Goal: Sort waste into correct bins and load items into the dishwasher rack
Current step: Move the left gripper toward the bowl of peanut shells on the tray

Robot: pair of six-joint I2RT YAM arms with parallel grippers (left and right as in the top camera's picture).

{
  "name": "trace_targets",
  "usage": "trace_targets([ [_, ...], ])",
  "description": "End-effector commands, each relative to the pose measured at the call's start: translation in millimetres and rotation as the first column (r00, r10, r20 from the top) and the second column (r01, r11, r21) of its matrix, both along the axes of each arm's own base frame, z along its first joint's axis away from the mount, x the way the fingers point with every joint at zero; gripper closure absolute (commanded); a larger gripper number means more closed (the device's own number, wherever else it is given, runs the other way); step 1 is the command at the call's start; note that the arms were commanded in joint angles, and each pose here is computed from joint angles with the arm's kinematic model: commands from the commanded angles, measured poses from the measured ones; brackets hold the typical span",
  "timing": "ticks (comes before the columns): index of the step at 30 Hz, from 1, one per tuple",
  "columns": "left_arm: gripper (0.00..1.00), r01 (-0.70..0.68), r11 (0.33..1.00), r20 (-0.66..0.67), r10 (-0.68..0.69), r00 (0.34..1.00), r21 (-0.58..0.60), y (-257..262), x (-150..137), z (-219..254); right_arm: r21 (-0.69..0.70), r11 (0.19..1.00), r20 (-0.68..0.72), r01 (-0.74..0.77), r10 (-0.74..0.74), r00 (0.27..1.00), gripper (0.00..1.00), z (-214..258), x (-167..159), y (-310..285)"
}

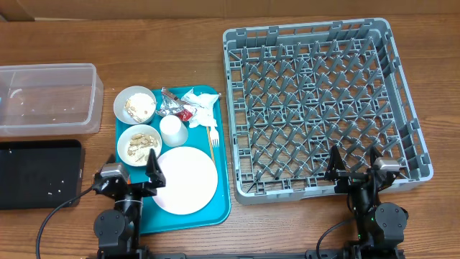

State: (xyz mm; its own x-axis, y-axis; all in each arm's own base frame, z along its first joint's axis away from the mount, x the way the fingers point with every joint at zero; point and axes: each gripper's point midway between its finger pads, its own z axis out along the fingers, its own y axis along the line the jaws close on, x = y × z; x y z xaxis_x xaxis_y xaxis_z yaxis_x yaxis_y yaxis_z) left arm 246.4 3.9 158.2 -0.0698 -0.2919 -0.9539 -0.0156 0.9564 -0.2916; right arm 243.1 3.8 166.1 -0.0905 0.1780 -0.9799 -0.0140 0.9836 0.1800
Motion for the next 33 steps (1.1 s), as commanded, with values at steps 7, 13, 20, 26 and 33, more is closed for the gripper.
trace_targets([
  [7, 0.0, 0.235, 0.935, 0.023, -0.238, 0.971, -0.263, -44, -6, 6, -0.004, 1.0, 0.01, 0.002, -0.002, 1.0, 0.0, 1, 0, -1],
  [13, 0.0, 0.418, 0.865, 0.046, -0.422, 0.905, -0.278, -76, -18, 12, -0.004, 1.0, 0.01, 0.002, -0.002, 1.0, 0.0, 1, 0, -1],
  [20, 0.0, 0.501, 0.864, 0.198, -0.483, 0.853, -0.049, -86, -38, 91, -0.004, 1.0, 0.01, 0.002, -0.002, 1.0, 0.0, 1, 0, -1],
  [26, 0.0, 0.413, 0.906, 0.147, -0.422, 0.894, 0.09, -76, -68, 147, -0.004, 1.0, 0.01, 0.002, -0.002, 1.0, 0.0, 1, 0, -1],
  [33, 0.0, 0.321, 0.946, -0.033, -0.319, 0.947, 0.046, -59, -88, 178, -0.004, 1.0, 0.01, 0.002, -0.002, 1.0, 0.0, 1, 0, -1],
])
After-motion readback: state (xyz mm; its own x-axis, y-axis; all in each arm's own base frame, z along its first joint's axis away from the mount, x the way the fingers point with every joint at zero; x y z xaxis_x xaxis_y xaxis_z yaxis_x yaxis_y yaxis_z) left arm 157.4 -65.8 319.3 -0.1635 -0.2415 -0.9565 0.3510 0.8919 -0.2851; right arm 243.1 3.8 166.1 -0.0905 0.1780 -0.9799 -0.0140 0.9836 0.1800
